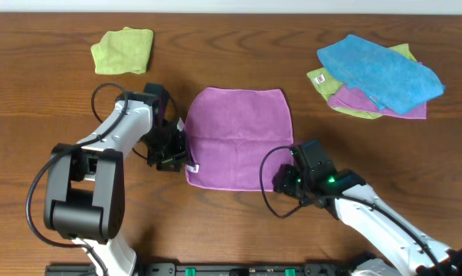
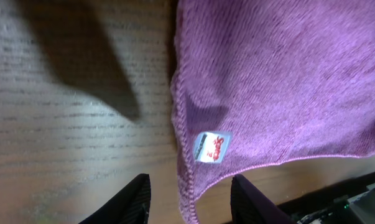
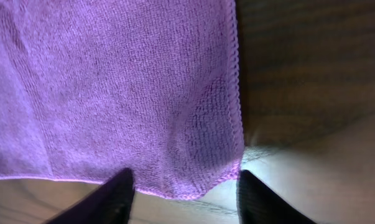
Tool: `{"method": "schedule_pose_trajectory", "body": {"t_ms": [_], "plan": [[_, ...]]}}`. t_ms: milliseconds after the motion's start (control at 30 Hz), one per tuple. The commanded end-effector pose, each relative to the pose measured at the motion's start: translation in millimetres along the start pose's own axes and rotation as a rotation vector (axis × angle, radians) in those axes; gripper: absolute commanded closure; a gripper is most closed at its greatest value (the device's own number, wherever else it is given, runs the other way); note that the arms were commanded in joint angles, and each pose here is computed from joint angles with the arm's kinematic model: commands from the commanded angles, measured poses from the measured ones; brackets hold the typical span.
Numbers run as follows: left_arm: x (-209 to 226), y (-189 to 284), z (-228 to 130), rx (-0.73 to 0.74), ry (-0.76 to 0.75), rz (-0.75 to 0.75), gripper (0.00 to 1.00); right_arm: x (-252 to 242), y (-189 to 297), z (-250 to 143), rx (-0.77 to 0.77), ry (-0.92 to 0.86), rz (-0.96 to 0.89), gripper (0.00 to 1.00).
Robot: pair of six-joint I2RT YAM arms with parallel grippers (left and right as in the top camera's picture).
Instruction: Fold the cloth
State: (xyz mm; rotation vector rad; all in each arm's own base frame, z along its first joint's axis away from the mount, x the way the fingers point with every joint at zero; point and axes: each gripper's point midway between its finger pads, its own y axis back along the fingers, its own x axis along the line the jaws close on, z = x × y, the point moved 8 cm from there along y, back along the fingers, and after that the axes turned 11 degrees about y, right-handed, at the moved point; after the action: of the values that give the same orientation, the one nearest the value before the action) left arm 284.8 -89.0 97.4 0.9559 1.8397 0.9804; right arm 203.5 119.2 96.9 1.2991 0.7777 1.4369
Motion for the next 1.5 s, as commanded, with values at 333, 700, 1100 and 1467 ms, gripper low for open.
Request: {"method": "schedule_pose_trajectory", "body": {"t_ms": [333,700,1100,1467], "plan": [[0,-1,-5,-0.004,-0.011,0.016,0.57,-12,-8,-12,0.019,0.027,-0.05,0.51],[-8,-4,-4,-0.021,-0.013,0.011,0.56,-13,-9,-5,-0.047,0.057,-0.069,0.57],[-4,-6,-21,0.066,0.052,0.052,0.59,-17,-9,0,-0.098,0.057,-0.11,0.57],[-15,-16,-22,0.038,0.034,0.047,0.61,-16,-14,4,-0.144,0.086,-0.084,0.66]]}}
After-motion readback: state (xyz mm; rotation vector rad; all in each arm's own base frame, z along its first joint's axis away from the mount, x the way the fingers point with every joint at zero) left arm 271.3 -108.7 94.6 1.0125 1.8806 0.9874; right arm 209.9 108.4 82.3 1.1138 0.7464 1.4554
